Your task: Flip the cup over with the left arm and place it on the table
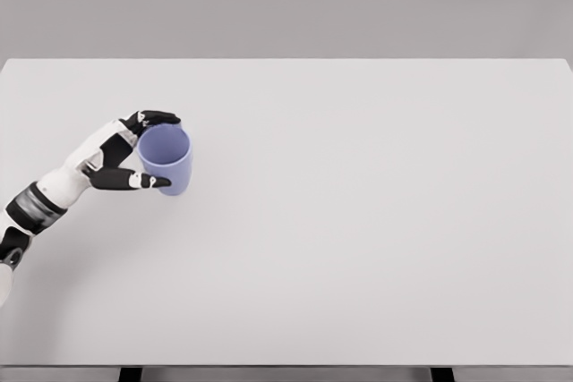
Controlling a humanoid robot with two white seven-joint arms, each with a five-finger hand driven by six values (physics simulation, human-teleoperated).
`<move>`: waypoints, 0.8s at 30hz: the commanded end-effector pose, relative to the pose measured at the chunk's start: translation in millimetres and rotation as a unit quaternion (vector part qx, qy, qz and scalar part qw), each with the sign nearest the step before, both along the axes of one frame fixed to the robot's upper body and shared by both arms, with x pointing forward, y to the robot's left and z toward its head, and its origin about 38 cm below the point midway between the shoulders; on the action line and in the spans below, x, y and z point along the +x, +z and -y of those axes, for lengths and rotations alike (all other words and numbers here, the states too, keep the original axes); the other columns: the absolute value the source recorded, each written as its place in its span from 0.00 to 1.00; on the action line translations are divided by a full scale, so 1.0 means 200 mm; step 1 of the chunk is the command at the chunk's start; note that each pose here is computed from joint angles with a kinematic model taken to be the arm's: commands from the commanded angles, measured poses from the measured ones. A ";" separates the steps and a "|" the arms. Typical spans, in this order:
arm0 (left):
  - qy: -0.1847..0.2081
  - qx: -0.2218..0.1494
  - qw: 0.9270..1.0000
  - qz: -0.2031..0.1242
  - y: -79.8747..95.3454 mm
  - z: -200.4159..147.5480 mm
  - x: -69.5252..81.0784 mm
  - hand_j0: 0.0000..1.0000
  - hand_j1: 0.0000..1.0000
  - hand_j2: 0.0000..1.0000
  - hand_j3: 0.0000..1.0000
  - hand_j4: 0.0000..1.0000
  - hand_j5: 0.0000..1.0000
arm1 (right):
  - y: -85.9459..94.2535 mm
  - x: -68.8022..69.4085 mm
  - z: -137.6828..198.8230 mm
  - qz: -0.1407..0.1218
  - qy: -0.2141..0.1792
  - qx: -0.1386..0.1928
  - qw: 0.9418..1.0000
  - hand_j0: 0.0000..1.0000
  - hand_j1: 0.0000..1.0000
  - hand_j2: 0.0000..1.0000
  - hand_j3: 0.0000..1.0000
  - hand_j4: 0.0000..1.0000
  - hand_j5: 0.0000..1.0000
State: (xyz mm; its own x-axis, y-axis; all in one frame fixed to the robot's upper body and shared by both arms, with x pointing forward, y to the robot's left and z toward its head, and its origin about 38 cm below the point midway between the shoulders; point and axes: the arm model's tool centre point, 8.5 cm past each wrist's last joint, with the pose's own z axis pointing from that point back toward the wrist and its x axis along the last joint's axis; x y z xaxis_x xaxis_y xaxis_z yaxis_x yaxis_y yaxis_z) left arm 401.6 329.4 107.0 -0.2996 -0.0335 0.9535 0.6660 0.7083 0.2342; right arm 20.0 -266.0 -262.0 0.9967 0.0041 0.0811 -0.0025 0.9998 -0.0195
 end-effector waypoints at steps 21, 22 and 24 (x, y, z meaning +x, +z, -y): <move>0.016 0.057 0.997 0.048 0.27 -0.22 0.06 1.00 1.00 1.00 1.00 1.00 1.00 | 0.00 0.00 0.00 0.000 -0.001 0.000 1.000 1.00 1.00 1.00 1.00 1.00 1.00; 0.021 0.090 0.994 0.056 0.35 -0.32 0.05 1.00 1.00 1.00 1.00 1.00 1.00 | 0.00 0.00 0.00 -0.001 0.000 0.000 1.000 1.00 1.00 1.00 1.00 1.00 1.00; 0.045 0.212 0.973 0.075 0.63 -0.63 0.00 1.00 1.00 1.00 1.00 1.00 1.00 | 0.00 0.00 0.00 -0.001 0.000 0.000 1.000 1.00 1.00 1.00 1.00 1.00 1.00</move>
